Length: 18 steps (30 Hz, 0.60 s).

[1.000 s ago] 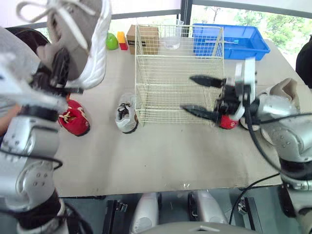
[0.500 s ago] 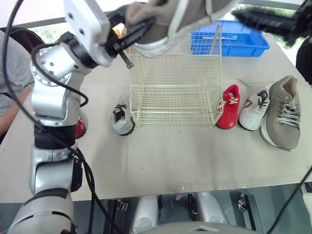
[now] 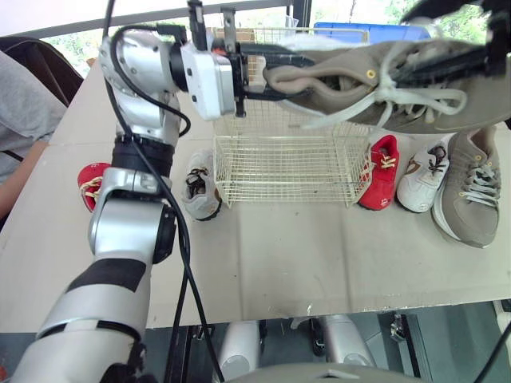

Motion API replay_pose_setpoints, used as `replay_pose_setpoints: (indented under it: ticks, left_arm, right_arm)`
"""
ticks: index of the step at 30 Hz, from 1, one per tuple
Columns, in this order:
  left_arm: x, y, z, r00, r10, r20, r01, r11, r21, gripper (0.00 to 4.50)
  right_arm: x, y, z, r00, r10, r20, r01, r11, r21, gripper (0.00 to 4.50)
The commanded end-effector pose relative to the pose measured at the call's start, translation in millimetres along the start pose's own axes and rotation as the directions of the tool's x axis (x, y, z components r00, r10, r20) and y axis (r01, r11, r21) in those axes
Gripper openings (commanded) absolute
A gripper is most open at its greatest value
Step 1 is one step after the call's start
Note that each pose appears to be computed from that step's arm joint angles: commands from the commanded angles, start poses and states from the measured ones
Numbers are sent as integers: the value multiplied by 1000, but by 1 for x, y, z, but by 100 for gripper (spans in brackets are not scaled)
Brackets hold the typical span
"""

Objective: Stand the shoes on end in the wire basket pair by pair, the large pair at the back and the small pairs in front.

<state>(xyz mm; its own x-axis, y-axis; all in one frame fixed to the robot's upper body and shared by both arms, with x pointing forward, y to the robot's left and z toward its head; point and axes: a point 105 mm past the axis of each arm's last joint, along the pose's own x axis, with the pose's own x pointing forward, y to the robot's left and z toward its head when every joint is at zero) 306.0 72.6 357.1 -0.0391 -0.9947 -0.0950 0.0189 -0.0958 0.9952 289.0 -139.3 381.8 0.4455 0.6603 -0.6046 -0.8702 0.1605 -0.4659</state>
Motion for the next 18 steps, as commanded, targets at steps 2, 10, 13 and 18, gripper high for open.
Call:
replay_pose_setpoints:
  ticks: [2, 10, 13, 18]
  left_arm:
    - [-13, 30, 21, 990, 120, 76, -132, 975, 178, 72]
    - [-20, 35, 25, 989, 125, 80, -138, 973, 187, 170]
    - [-28, 44, 19, 982, 178, 69, -178, 984, -6, 284]
    - [-53, 51, 6, 950, 306, -59, -230, 564, -793, 450]
  right_arm:
    - [-3, -3, -8, 997, 32, -64, -34, 999, -32, 429]
    - [-3, -2, -14, 998, 51, -37, -52, 999, -6, 159]
    - [-7, -3, -11, 999, 23, 33, -24, 999, 46, 82]
    - [-19, -3, 2, 974, -80, 213, 35, 977, 210, 19]
